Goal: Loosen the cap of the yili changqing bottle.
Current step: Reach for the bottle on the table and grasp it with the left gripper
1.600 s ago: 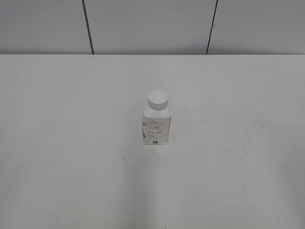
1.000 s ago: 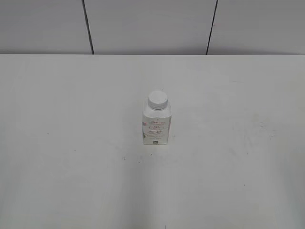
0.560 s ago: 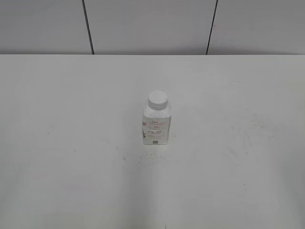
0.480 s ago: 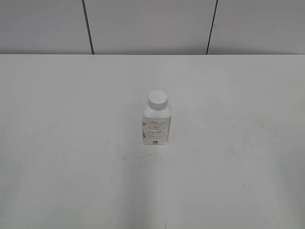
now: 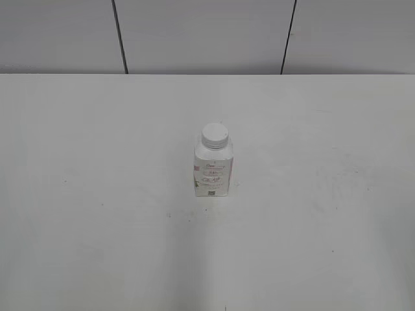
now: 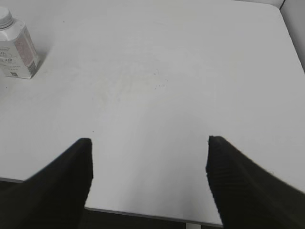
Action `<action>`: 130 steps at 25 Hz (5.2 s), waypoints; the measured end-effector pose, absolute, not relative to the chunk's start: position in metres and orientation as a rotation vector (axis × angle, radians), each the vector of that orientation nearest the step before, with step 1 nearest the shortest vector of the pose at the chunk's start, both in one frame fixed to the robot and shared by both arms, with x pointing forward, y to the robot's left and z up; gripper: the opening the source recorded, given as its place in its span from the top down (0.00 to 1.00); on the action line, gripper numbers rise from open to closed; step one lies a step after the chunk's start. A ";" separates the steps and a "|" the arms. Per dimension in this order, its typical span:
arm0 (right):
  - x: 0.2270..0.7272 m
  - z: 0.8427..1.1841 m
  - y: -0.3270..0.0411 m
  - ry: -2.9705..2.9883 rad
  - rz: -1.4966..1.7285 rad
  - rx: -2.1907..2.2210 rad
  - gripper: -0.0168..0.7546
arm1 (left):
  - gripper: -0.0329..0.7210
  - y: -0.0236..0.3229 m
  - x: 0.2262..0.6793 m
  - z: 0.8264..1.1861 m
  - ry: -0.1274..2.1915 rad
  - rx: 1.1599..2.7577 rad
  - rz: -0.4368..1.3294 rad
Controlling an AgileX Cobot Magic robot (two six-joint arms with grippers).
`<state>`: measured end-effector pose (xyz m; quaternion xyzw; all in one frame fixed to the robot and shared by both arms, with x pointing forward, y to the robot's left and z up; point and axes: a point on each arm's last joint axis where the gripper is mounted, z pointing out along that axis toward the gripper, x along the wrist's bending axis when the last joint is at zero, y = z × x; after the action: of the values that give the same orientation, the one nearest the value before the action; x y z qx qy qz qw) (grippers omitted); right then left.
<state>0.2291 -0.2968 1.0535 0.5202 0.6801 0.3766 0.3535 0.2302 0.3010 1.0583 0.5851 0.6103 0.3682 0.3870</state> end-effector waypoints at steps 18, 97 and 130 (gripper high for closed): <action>0.229 1.053 -0.297 1.758 0.973 1.345 0.22 | 0.64 0.303 0.242 1.097 1.344 1.292 1.129; 0.229 1.054 -0.297 1.757 0.972 1.344 0.22 | 0.12 0.168 0.570 0.861 0.117 1.851 0.080; 0.229 1.054 -0.297 1.757 0.972 1.344 0.22 | 0.18 0.097 0.598 0.821 0.018 1.815 -0.004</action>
<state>0.2291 -0.2970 1.0535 0.5202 0.6799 0.3759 0.3547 0.5979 0.0969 0.8212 0.7880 0.0080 -0.0018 0.6156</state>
